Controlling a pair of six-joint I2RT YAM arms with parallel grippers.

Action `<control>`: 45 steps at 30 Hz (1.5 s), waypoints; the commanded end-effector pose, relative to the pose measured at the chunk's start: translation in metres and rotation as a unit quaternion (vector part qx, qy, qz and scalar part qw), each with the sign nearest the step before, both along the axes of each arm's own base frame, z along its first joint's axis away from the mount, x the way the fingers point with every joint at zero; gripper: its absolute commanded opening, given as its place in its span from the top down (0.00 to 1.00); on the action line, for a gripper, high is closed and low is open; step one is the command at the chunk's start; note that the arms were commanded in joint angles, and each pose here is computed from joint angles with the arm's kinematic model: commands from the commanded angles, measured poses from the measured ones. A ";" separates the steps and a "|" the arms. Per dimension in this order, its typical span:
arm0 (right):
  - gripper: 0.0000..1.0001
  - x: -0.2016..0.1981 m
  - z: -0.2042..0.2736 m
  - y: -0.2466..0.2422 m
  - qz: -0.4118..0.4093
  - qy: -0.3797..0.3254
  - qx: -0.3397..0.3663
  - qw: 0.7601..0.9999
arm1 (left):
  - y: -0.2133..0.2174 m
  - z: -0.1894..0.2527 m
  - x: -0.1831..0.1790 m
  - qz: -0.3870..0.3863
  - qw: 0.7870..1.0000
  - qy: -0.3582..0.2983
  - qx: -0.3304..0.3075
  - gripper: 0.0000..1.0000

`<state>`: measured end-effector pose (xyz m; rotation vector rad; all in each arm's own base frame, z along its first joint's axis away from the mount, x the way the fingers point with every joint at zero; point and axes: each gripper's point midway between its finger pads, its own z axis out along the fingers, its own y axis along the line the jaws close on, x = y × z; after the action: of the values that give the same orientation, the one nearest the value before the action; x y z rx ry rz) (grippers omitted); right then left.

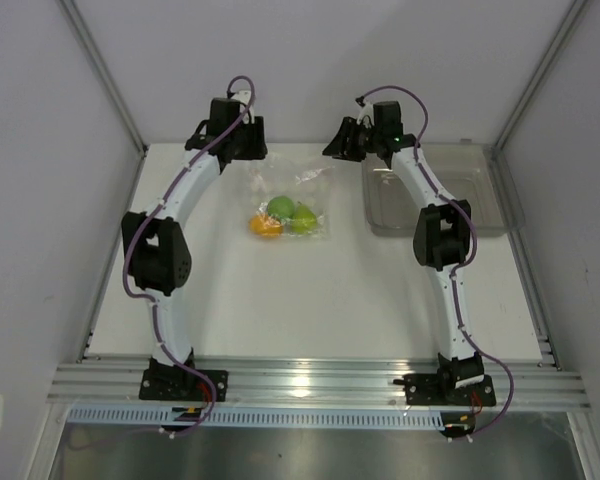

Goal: Place the food in the zip-top bag and seal the zipper
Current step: Place the zipper food storage bag at the center of the board, then reset both arms

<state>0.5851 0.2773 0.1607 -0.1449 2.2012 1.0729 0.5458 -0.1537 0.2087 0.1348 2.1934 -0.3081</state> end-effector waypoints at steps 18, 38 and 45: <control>0.13 -0.004 0.064 -0.033 -0.085 -0.089 -0.108 0.987 | -0.004 0.094 -0.070 0.021 0.986 -0.159 -0.038 0.44; 0.01 -0.247 0.036 -0.157 -0.233 0.007 -0.249 0.940 | -0.028 0.073 -0.246 -0.087 0.967 -0.125 -0.202 0.00; 0.01 -0.306 0.038 -0.172 -0.253 0.018 -0.232 0.939 | -0.037 0.063 -0.288 -0.125 0.950 -0.103 -0.268 0.00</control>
<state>0.2964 0.1167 0.1913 0.1537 2.3391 0.2896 0.2759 -0.1778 0.2663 0.1316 1.8464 -0.8262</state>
